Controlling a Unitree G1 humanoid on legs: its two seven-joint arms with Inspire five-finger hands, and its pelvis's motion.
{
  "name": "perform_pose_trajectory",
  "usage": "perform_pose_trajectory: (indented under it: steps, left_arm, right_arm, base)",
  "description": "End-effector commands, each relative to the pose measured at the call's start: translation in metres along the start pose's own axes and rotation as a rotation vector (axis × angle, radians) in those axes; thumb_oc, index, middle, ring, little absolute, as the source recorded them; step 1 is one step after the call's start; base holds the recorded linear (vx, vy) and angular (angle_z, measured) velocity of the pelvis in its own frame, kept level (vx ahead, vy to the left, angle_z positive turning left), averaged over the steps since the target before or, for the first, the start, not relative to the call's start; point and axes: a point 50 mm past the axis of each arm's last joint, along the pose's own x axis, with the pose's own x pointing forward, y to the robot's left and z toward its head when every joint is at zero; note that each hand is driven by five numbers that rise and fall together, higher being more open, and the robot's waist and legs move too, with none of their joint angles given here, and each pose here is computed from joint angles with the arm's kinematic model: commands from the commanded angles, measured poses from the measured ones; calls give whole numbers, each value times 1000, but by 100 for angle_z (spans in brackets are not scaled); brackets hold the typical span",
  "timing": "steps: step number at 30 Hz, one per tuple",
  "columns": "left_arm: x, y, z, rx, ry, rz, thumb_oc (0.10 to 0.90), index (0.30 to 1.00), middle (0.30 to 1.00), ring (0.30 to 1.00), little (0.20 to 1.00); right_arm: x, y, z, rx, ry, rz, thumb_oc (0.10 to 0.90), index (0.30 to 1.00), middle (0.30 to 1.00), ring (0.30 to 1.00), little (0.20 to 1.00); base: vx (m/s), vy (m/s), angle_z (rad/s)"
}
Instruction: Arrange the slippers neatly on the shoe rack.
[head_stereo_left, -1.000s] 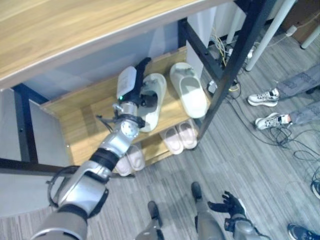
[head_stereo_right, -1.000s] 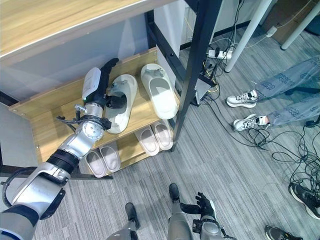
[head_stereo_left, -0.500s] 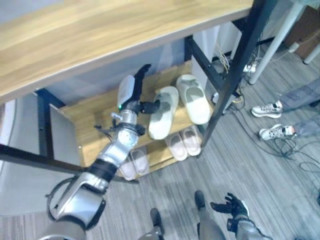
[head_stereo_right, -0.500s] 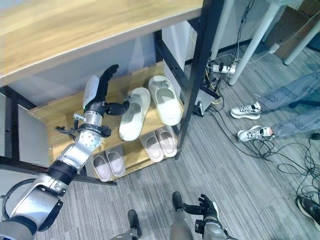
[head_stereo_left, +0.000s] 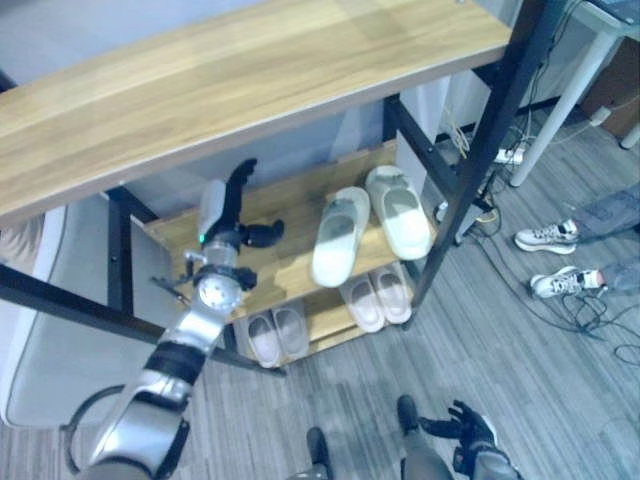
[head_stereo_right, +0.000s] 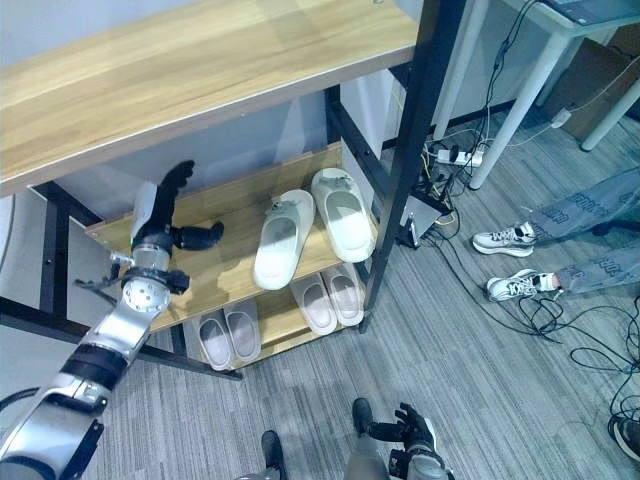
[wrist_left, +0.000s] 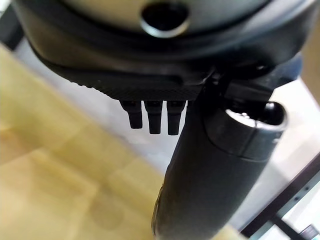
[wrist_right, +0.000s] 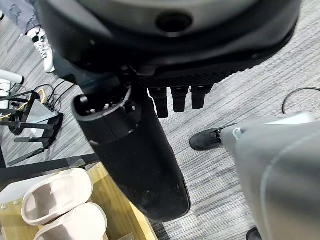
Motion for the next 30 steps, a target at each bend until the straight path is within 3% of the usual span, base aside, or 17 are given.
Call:
perform_pose_trajectory:
  steps: [1,7,15,30]
  left_arm:
    - [14,20,31,-13,-172,57,800,900,900,900,900]
    - [-19,-16,8,-34,-111,-77,800,900,900,900,900]
    - [-40,-41,8,-122,-93,-197,800,900,900,900,900]
    - [-58,-108,63,-394,-179,-479,800,900,900,900,900]
  right_arm:
    - [1,-10,5,39,-29,-35,800,900,900,900,900]
    - [3,-6,11,54,-47,-27,800,900,900,900,900]
    - [3,-3,14,63,-55,-19,800,900,900,900,900]
    - [4,11,24,21,-77,28,800,900,900,900,900]
  base:
    - [0,0,0]
    - [0,0,0]
    - [0,0,0]
    - [1,-4,0]
